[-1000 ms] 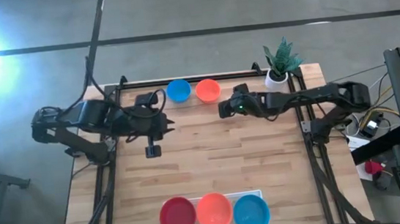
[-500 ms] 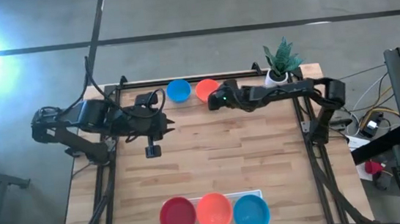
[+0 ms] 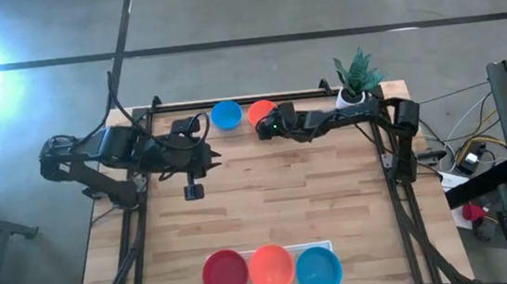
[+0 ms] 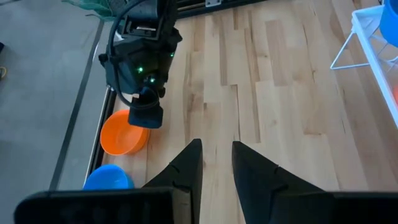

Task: Pick & Place Mini bowls
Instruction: Stack the orange bowl on top of the other orange bowl on the shelf

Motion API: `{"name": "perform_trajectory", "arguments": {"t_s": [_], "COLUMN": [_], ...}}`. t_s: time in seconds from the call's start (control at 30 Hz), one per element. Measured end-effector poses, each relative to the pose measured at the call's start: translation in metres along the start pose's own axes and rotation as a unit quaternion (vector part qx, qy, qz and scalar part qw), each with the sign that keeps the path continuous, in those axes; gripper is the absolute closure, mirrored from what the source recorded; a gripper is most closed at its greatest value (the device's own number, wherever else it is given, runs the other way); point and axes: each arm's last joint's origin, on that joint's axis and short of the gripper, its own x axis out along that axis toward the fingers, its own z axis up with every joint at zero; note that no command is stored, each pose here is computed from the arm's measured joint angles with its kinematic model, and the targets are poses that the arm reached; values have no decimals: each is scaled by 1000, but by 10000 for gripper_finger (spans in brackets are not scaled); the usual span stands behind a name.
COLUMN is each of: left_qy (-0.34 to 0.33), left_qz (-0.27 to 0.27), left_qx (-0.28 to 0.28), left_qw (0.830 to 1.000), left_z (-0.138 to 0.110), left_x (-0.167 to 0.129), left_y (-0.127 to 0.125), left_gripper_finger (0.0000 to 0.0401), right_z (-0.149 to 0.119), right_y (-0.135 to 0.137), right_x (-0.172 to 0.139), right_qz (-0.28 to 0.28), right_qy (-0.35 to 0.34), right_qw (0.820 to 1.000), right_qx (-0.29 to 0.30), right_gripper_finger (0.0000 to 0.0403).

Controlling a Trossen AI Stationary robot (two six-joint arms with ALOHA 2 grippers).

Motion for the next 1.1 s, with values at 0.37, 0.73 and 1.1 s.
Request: {"name": "perform_trajectory", "arguments": {"t_s": [0.37, 0.73, 1.1], "left_qy": [0, 4, 4], "left_qz": [0, 0, 0], "left_qx": [-3, 1, 1], "left_qw": [1000, 1000, 1000], "left_z": [0, -1, -1], "left_x": [0, 0, 0], "left_y": [0, 0, 0], "left_gripper_finger": [321, 321, 321], "right_z": [2, 8, 12], "right_y": [-9, -9, -14], "right_x": [2, 5, 12], "right_qz": [-31, -15, -16], "right_qy": [-37, -52, -38], "right_qw": [997, 996, 996], "right_qx": [62, 68, 82], "right_gripper_finger": [335, 335, 335]}}
